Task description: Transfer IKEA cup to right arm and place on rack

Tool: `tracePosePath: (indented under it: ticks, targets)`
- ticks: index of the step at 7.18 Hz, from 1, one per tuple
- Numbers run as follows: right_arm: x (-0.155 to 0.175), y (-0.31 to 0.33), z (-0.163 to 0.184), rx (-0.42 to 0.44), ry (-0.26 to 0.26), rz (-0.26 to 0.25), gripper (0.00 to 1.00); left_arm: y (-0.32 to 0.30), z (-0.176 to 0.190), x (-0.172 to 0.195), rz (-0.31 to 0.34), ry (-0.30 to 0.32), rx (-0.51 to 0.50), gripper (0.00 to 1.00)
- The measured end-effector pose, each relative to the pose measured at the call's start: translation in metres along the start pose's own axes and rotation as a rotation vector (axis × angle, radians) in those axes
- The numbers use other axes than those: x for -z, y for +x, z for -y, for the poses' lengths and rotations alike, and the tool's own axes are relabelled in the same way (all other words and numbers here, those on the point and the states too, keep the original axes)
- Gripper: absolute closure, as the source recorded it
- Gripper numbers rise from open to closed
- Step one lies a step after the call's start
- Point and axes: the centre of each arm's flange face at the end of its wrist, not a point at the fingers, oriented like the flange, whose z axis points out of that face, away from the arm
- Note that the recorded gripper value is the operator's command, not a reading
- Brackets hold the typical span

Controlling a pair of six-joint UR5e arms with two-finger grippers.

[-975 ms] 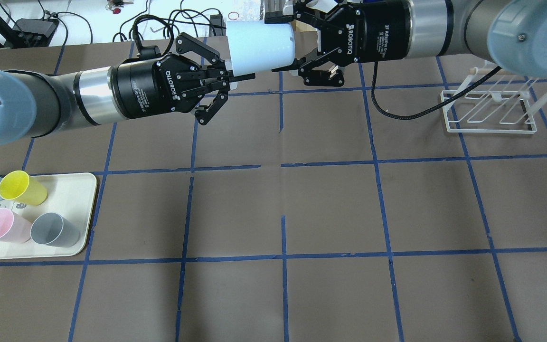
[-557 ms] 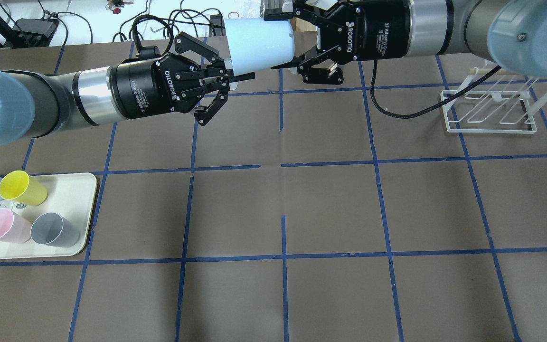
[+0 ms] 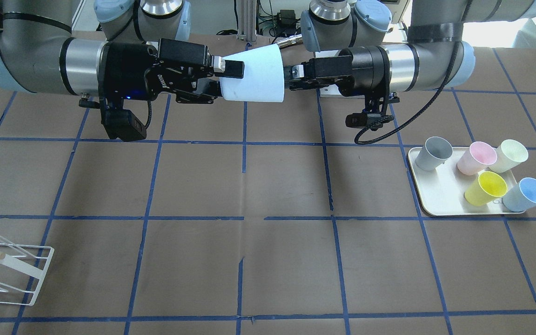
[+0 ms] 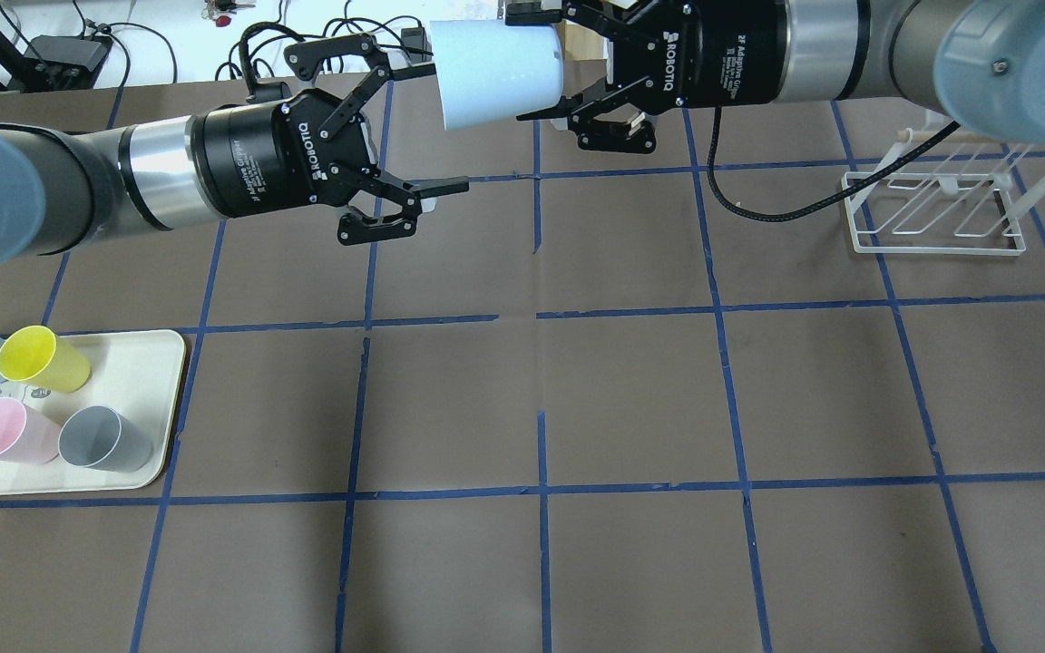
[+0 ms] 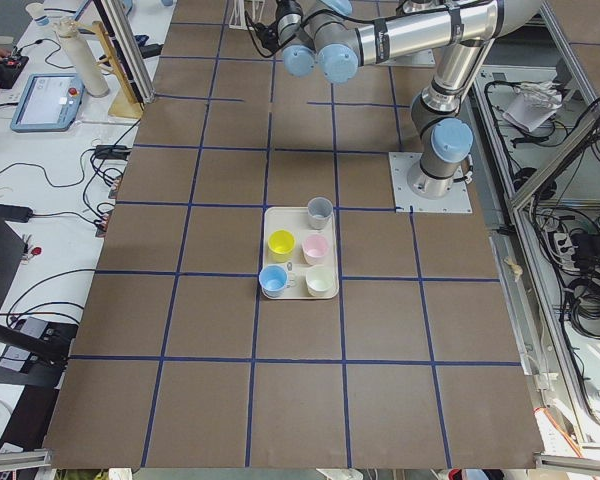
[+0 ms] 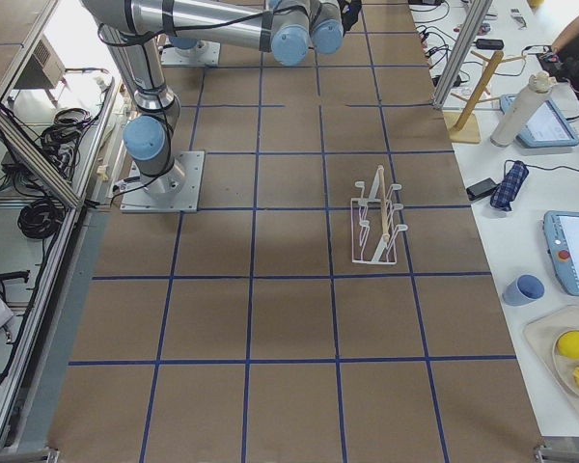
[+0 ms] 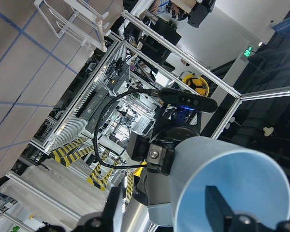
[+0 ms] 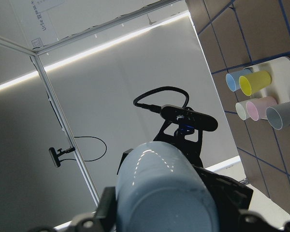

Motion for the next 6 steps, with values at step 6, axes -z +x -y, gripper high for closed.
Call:
tracePosePath:
  ticks: [6]
  targets:
    - [0.008,-0.009,0.005,0.044,0.001,-0.237,0.57,0.022,0.004,0.089,0.696,0.159,-0.207,0.0]
